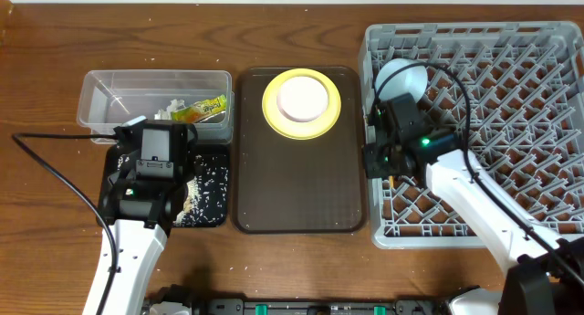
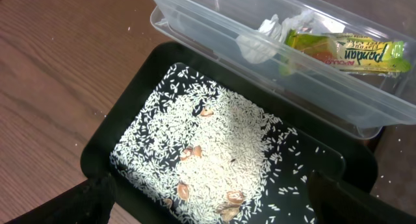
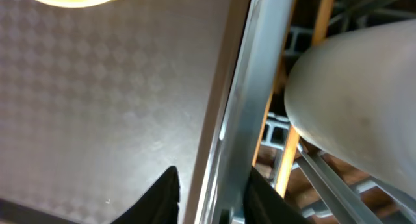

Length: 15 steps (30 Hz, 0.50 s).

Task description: Sort waste into correct bins and load items into the dishwasher rack

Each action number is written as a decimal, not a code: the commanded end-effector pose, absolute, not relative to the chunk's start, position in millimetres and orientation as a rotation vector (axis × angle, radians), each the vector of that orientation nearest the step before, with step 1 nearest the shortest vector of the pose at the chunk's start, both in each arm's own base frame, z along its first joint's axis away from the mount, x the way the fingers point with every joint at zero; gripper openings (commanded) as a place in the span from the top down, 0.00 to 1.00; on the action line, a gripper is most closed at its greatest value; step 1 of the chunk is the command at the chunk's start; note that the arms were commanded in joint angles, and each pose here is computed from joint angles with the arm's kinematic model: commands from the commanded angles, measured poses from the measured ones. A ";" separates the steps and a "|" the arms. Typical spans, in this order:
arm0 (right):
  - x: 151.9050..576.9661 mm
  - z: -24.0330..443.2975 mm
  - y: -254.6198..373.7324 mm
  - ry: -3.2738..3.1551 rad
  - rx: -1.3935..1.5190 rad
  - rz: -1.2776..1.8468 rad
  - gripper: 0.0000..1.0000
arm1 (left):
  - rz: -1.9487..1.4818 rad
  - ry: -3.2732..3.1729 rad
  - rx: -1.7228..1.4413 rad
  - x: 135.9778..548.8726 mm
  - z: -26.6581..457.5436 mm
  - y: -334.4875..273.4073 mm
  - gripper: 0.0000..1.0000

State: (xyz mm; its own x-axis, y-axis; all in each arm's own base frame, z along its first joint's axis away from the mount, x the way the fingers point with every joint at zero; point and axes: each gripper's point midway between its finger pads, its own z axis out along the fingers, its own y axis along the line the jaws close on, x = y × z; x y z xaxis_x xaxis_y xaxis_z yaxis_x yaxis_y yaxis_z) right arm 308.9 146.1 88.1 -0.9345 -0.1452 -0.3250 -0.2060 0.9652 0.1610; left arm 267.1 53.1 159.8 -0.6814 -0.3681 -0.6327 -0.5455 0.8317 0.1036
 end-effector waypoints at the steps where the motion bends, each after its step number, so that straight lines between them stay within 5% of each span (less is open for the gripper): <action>1: 331.8 140.8 164.7 2.678 -0.298 0.331 0.68 | 0.394 2.371 -0.674 268.9 166.7 56.8 0.04; 9: 362.5 224.3 190.3 2.465 -0.373 0.386 0.66 | 0.394 2.372 -0.674 268.9 166.6 56.7 0.04; 15: 386.2 257.7 221.8 2.275 -0.379 0.468 0.53 | 0.395 2.372 -0.674 268.9 166.7 56.8 0.04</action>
